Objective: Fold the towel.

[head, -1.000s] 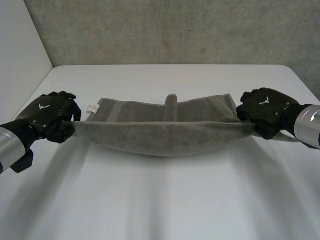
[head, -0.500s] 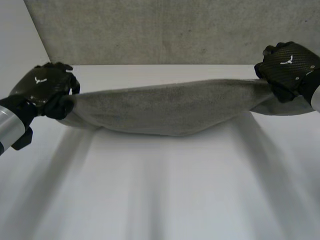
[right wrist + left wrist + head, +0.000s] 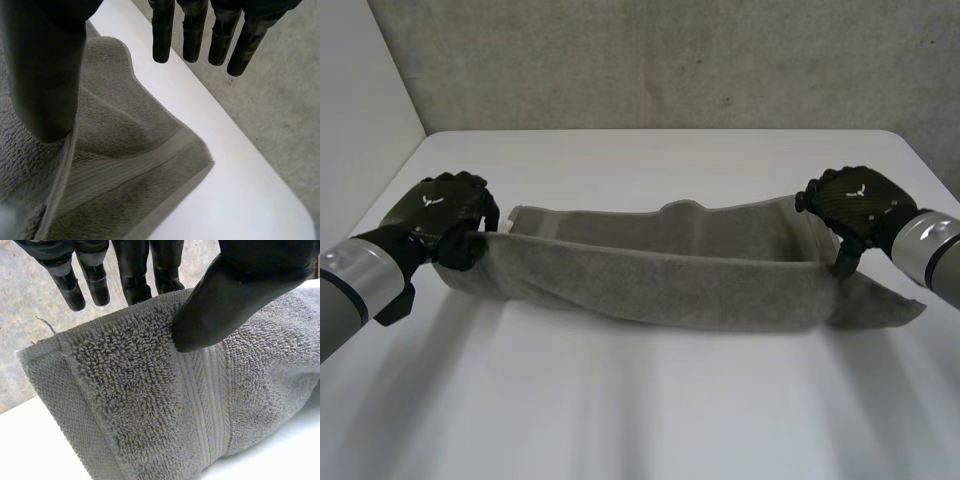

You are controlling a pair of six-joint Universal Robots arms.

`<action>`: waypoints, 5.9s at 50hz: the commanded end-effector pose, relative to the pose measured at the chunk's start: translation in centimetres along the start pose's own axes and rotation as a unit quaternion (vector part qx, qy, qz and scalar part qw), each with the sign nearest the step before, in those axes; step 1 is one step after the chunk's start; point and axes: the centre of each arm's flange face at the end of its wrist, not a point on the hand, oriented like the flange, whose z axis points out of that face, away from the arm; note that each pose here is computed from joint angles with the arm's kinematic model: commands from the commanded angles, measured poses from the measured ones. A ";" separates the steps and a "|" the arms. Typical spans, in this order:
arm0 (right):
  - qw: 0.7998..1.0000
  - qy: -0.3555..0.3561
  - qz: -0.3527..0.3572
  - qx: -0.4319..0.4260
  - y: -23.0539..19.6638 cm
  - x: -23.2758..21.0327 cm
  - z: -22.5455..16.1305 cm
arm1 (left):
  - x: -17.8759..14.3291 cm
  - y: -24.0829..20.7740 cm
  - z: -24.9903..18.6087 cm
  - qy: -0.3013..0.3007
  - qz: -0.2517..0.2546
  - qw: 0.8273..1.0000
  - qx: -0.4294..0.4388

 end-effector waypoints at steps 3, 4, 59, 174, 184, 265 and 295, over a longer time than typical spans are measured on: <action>0.994 -0.003 0.106 -0.014 3.1 -0.5 -0.2 | 0.3 0.8 -0.3 0.002 -0.006 1.000 -0.009; 0.993 -0.009 0.119 -0.015 3.3 -0.5 -0.4 | 0.3 0.9 -0.3 0.002 -0.006 1.000 -0.009; 0.987 -0.030 0.152 -0.048 5.4 0.3 -6.0 | -0.7 1.4 -1.1 -0.019 -0.015 1.000 -0.017; 0.986 0.074 0.052 0.141 7.1 6.7 15.8 | 0.0 5.8 15.0 -0.017 0.044 0.999 0.005; 0.980 0.105 0.037 0.167 2.5 9.1 12.6 | -0.2 2.9 13.7 -0.027 0.050 0.998 0.029; 0.999 0.041 -0.004 -0.005 14.6 6.7 6.8 | 2.3 5.6 3.7 -0.018 0.019 0.998 -0.064; 0.964 -0.006 -0.141 0.225 -4.0 0.8 6.1 | 2.1 4.5 3.3 -0.024 0.019 0.998 -0.050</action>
